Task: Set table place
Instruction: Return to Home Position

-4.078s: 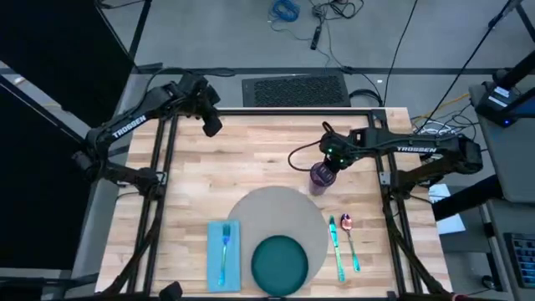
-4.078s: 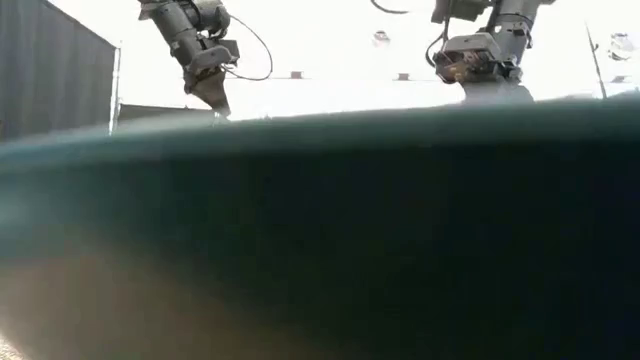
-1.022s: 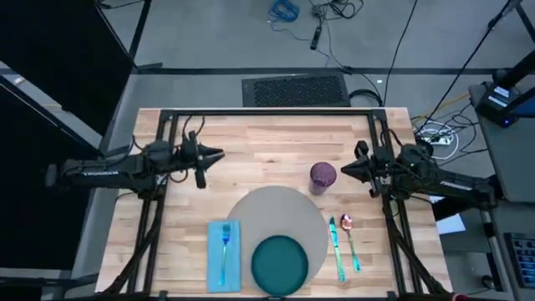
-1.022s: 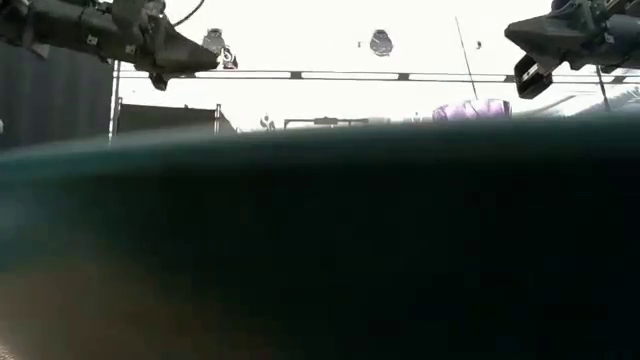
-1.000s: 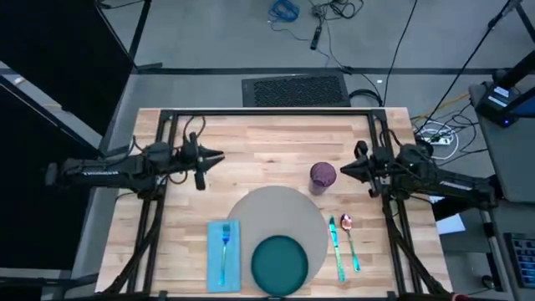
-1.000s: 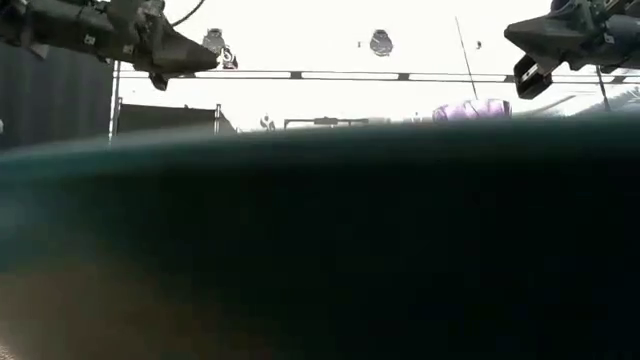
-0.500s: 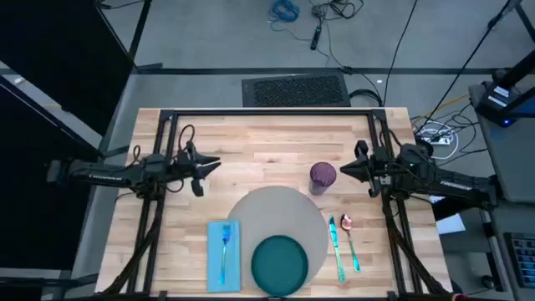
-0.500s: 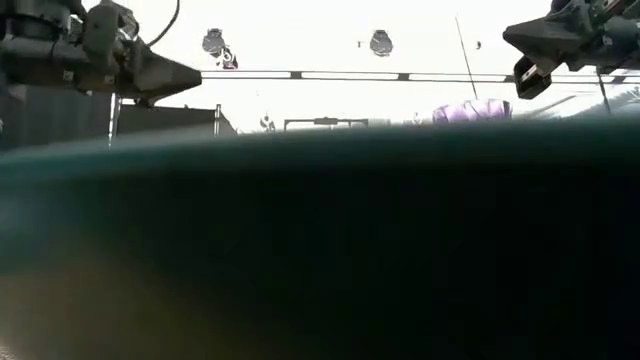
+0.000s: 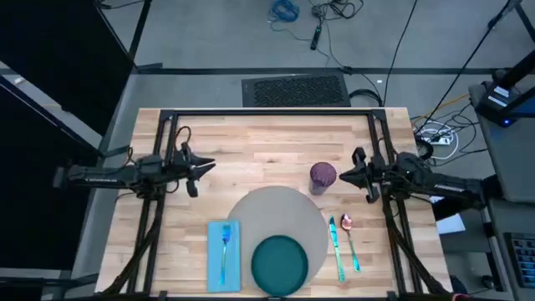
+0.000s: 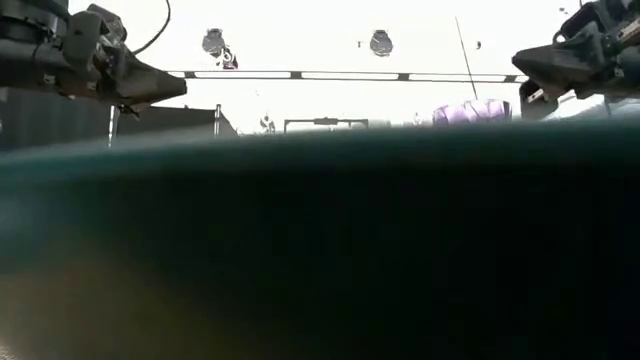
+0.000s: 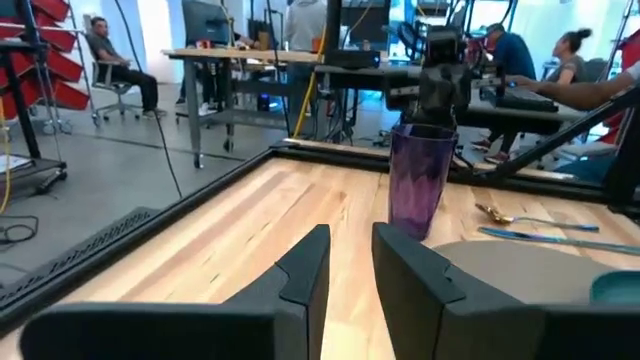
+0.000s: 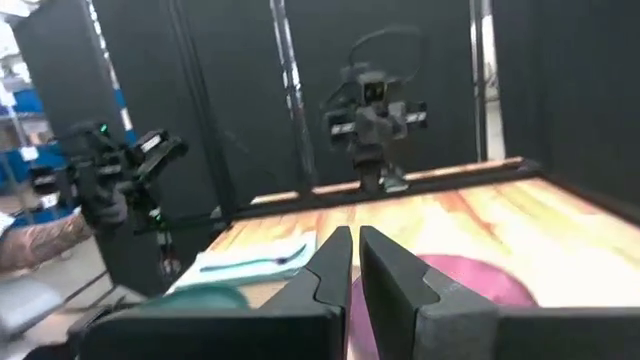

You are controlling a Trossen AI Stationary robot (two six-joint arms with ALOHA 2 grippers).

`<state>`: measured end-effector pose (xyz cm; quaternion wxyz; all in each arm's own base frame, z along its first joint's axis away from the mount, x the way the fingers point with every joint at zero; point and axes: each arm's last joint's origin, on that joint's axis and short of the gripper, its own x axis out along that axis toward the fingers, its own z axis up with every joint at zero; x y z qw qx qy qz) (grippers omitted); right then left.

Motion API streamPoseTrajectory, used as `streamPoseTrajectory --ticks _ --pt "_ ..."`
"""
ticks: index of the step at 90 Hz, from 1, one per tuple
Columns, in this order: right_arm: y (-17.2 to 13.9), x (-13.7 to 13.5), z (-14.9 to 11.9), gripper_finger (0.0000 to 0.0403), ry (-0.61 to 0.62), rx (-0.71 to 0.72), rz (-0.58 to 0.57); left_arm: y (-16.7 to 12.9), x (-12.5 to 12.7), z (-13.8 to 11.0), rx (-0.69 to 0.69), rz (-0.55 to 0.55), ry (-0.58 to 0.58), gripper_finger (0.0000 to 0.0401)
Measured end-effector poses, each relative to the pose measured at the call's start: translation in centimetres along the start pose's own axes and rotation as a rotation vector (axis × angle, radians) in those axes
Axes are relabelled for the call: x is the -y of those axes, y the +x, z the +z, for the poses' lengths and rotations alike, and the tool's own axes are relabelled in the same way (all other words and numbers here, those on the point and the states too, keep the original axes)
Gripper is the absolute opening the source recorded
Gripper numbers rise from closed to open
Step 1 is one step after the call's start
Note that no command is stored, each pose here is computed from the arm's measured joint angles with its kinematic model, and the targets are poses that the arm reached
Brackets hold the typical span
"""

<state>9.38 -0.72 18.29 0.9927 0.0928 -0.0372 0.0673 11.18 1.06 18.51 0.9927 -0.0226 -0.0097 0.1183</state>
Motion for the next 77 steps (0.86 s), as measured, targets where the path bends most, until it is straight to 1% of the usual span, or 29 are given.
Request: streamPoseTrajectory --ticks 6,14,26,40,44,52,63,77 --pt "0.0 -0.2 -0.3 0.0011 -0.006 -0.025 0.025 -0.4 -0.1 0.0 0.004 0.0 -0.002 0.0063" --pt "0.2 -0.5 -0.7 0.0011 -0.028 -0.012 0.043 -0.9 -0.2 -0.1 0.001 0.0 -0.003 0.0063" --pt "0.3 -1.0 -1.1 0.0011 -0.046 -0.014 0.026 -1.9 -0.4 0.0 0.031 -0.002 -0.034 0.0063" --pt "0.4 -1.7 -1.4 0.0011 -0.086 -0.041 0.082 -1.9 -0.4 -0.7 -0.012 -0.003 -0.036 0.0063" --pt "0.4 -1.9 -1.6 0.0011 -0.093 -0.053 0.081 -1.8 -0.4 -1.2 -0.029 0.0 -0.045 0.0063" --pt "0.4 -2.0 -1.8 0.0011 -0.1 -0.069 0.059 -1.8 -0.3 -1.3 -0.034 -0.014 -0.047 0.0063" --pt "0.4 -2.3 -1.8 0.0011 -0.114 -0.07 0.081 -1.8 -0.3 -1.3 -0.036 -0.029 -0.048 0.0063" --pt "0.4 -2.4 -1.8 0.0011 -0.102 -0.072 0.087 -1.7 -0.2 -1.4 -0.045 -0.048 -0.042 0.0063"
